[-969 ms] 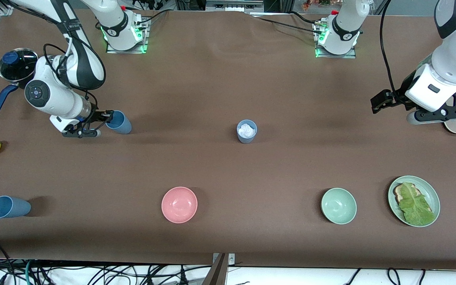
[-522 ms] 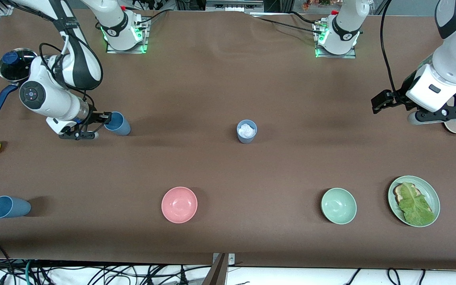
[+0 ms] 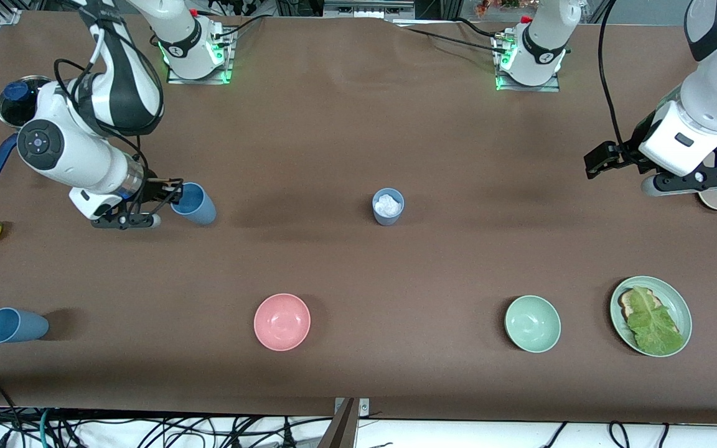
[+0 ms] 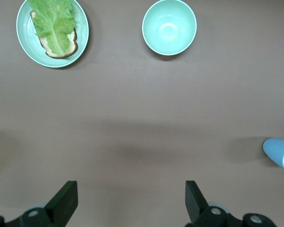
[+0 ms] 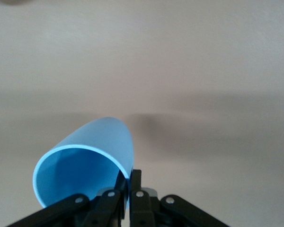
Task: Stack blue cups with both arms
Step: 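Lift the cup with the right gripper and lower it into the placed cup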
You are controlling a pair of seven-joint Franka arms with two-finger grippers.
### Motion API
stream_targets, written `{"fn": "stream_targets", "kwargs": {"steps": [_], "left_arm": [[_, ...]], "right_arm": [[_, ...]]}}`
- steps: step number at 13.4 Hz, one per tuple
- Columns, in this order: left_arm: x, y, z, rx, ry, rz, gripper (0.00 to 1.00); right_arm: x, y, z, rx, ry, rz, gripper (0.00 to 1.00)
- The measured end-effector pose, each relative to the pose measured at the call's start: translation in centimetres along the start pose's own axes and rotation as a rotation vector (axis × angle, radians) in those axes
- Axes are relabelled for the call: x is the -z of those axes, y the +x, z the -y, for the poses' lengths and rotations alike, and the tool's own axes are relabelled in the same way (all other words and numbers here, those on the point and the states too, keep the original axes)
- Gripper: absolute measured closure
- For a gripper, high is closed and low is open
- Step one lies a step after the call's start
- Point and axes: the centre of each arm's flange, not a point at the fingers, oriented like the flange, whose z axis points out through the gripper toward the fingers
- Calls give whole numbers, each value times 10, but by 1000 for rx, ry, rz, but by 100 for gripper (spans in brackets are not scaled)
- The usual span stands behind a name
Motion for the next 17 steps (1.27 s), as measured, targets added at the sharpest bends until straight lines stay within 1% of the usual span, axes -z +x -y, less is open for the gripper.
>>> {"fn": "stream_targets", "kwargs": {"steps": [2, 4, 9, 12, 15, 17], "left_arm": [[0, 0, 0, 0, 0, 0, 0], [0, 0, 0, 1, 0, 0, 0], [0, 0, 2, 4, 0, 2, 0], [-1, 1, 11, 18, 2, 13, 0], [-2, 2, 14, 25, 2, 16, 0], [-2, 2, 14, 24, 2, 17, 0]], "right_arm": [[23, 3, 49, -13, 5, -25, 95], [26, 2, 97, -35, 12, -38, 95], [5, -1, 200, -165, 30, -32, 95], [3, -11, 252, -229, 44, -40, 95], [7, -26, 292, -261, 77, -35, 95], [9, -40, 314, -262, 87, -34, 95]]}}
